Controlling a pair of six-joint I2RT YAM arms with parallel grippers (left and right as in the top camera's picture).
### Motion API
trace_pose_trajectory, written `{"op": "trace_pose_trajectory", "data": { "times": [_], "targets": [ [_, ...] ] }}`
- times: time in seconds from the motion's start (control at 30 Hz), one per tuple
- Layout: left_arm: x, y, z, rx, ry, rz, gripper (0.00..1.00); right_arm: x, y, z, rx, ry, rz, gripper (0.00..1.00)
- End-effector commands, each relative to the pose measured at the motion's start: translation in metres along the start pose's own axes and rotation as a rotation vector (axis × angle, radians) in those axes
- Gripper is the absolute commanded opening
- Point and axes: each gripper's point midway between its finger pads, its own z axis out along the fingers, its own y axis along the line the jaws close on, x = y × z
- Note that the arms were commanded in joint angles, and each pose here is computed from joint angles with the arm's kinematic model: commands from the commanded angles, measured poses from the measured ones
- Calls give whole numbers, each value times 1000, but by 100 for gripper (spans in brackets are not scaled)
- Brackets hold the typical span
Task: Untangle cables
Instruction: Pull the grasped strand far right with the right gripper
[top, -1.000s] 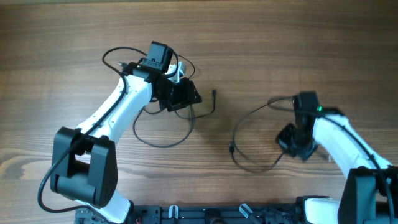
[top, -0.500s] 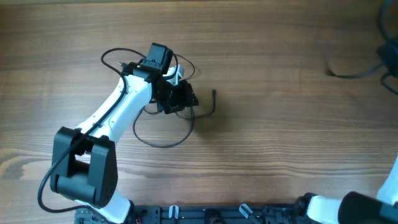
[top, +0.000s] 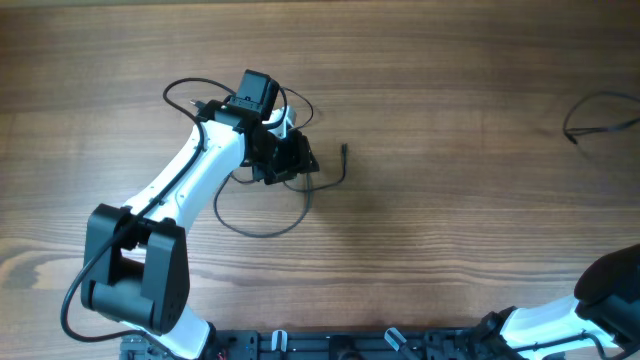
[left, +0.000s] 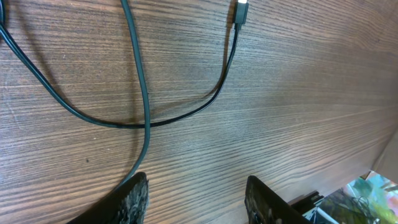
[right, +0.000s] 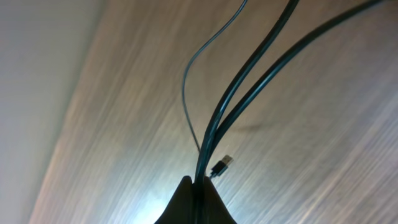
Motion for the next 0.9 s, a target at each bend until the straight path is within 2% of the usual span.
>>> {"op": "trace_pose_trajectory", "data": {
  "times": [0.0, 0.03, 0.1, 0.13, 0.37, 0.47, 0.53, 0.67, 0.7, 0.77, 0.87],
  "targets": [
    [-1, -2, -2, -5, -8, 27, 52, 12, 8, 2, -55, 61, -47, 4],
    [0, -2, -2, -5, -8, 27, 52, 14, -2, 2, 0, 62, -40, 4],
    [0, -1, -2, -6, -6, 26, 52, 17, -24, 1, 117, 62, -34, 84],
    [0, -1, -2, -6, -6, 26, 52, 17, -25, 1, 124, 65, -34, 100],
    [0, -2, -2, -6, -8, 27, 52, 34, -10, 1, 27, 147, -20, 100],
    [-2, 0, -2, -15, -14, 28, 53, 59, 2, 5, 20, 222, -54, 100],
    [-6, 14, -3, -90, -41, 20, 53, 77, 13, 11, 11, 264, -128, 100],
    [-10, 80, -25, -336, -75, -126, 49, 130, 53, 22, -33, 359, -332, 100],
    [-10, 98, -34, -363, -74, -179, 48, 150, 71, 21, -82, 391, -453, 99],
    [-11, 128, -51, -373, -71, -293, 47, 201, 115, 9, -295, 487, -714, 96],
    [-13, 177, -79, -368, -100, -474, 49, 272, 149, -2, -321, 546, -955, 95]
  ]
}}
